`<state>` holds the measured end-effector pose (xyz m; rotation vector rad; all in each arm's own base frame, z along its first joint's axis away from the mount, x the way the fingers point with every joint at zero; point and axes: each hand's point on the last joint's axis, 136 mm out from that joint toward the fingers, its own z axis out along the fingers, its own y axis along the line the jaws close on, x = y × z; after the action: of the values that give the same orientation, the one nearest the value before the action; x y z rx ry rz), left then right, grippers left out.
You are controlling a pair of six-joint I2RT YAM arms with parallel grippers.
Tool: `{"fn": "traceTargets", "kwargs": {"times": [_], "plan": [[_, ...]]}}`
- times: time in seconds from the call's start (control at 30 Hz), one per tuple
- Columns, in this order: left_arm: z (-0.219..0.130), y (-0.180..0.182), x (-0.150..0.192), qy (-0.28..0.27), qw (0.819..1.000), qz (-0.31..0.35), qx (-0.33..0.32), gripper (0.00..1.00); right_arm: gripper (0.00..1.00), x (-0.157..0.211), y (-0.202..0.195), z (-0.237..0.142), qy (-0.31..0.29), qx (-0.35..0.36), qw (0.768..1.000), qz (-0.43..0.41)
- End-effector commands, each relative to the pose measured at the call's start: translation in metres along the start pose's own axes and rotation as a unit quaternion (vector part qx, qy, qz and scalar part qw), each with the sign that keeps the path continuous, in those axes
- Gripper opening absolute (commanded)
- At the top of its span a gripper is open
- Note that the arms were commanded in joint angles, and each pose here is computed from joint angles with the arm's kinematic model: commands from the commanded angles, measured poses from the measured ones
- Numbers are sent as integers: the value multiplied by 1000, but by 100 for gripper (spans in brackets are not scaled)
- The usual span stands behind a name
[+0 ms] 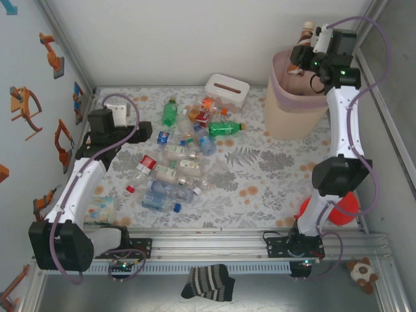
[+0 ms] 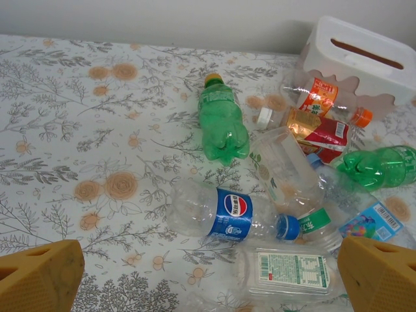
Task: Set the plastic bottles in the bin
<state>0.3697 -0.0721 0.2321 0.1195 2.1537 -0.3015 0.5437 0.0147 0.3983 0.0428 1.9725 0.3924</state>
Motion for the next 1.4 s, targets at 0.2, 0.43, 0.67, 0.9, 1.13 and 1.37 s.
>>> {"fn": "traceTargets", "kwargs": {"times": [0.2, 0.43, 0.67, 0.9, 1.13, 1.37], "plan": [[-1, -4, 2, 4, 1000, 6, 8, 100, 39, 41, -34, 52, 74, 1, 997, 16], [1, -5, 2, 7, 1000, 5, 11, 100, 39, 97, -55, 79, 161, 15, 987, 15], [3, -5, 4, 11, 1000, 4, 11, 100, 41, 138, -71, 92, 220, 32, 975, 15], [4, -6, 3, 10, 1000, 1, 16, 100, 43, 156, -81, 99, 243, 44, 969, 9], [4, -6, 4, 10, 1000, 1, 16, 100, 51, 149, -77, 98, 236, 38, 971, 10], [3, -7, 3, 8, 1000, 1, 16, 100, 70, 125, -70, 86, 209, 43, 977, 9]]}}
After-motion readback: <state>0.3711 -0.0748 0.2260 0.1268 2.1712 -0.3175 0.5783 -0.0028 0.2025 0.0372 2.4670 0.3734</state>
